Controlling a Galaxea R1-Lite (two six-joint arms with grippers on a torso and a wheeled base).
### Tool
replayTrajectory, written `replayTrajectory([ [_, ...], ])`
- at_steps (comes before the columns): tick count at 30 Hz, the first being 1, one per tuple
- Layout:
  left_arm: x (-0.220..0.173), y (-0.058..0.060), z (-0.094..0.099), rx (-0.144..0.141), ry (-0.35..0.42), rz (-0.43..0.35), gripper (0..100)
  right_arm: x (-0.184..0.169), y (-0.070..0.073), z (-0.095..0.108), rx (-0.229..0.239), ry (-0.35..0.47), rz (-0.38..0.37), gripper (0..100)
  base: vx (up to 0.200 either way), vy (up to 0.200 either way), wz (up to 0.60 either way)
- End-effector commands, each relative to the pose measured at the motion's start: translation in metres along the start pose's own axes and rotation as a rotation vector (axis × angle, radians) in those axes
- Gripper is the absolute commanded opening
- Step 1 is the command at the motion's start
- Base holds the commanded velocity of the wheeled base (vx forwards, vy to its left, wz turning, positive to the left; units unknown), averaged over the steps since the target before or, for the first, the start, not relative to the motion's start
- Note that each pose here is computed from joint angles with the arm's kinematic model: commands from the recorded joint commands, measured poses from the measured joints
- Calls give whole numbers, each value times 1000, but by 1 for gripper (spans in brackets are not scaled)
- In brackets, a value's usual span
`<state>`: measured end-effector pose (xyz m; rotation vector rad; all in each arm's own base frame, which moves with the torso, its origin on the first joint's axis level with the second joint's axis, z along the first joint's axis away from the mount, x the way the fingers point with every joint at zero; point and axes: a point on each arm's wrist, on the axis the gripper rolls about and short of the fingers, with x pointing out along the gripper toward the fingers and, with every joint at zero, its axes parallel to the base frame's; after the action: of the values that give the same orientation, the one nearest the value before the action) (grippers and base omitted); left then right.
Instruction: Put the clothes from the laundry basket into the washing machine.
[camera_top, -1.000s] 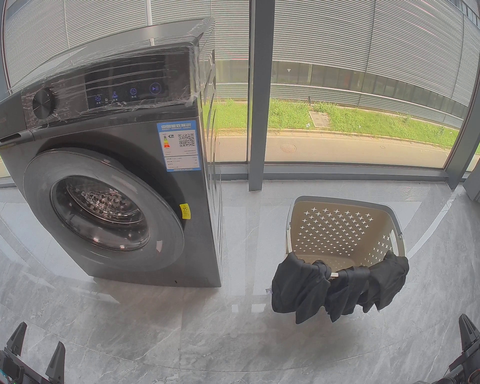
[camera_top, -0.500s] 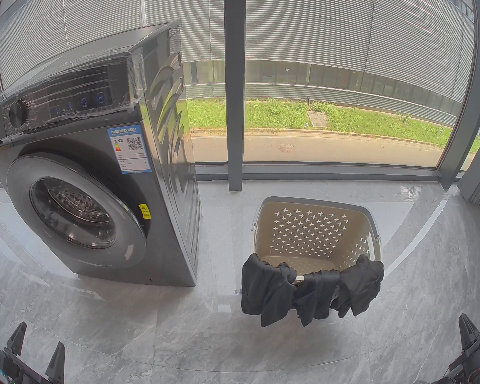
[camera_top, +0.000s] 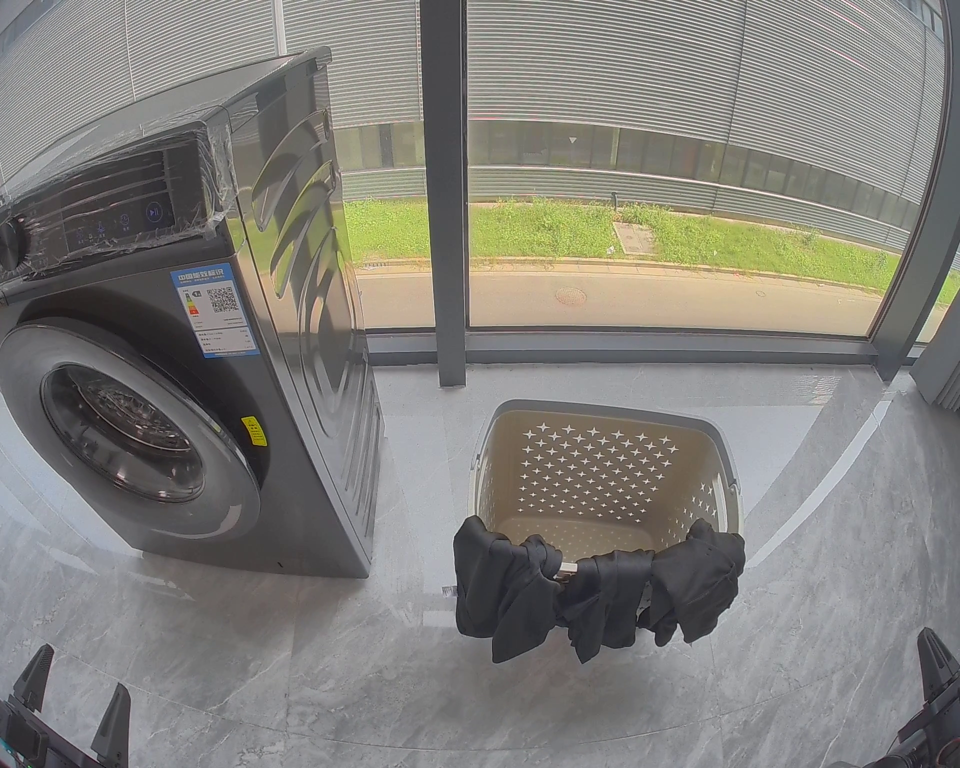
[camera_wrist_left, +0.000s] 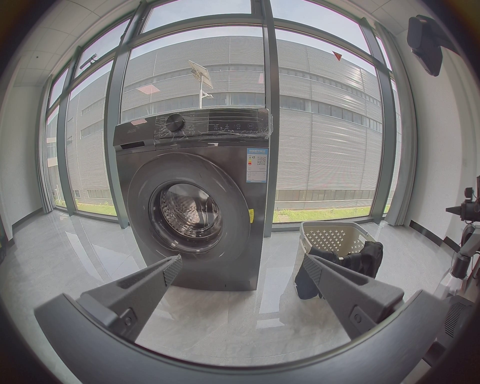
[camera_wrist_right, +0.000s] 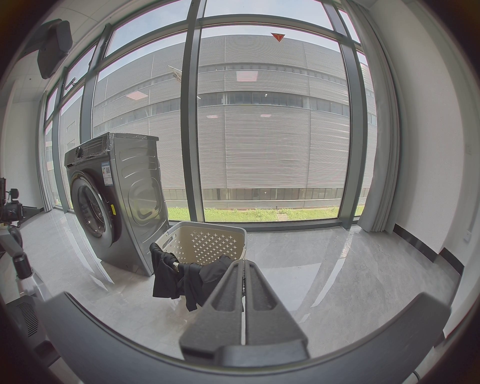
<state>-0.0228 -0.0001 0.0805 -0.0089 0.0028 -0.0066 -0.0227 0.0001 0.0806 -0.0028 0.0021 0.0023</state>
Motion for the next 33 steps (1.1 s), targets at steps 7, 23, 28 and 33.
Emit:
replayTrajectory([
  [7,0,0,-5,-2,-1,0,100,0,0,-5,0,-1,1,0,0,-86,0],
  [23,0,0,-5,-2,-1,0,100,0,0,-5,0,-1,1,0,0,-200,0],
  [28,0,0,-5,-2,-1,0,100,0,0,-5,0,-1,1,0,0,-200,0],
  [33,0,0,-5,0,-1,2,100,0,0,-5,0,-2,1,0,0,0,0],
])
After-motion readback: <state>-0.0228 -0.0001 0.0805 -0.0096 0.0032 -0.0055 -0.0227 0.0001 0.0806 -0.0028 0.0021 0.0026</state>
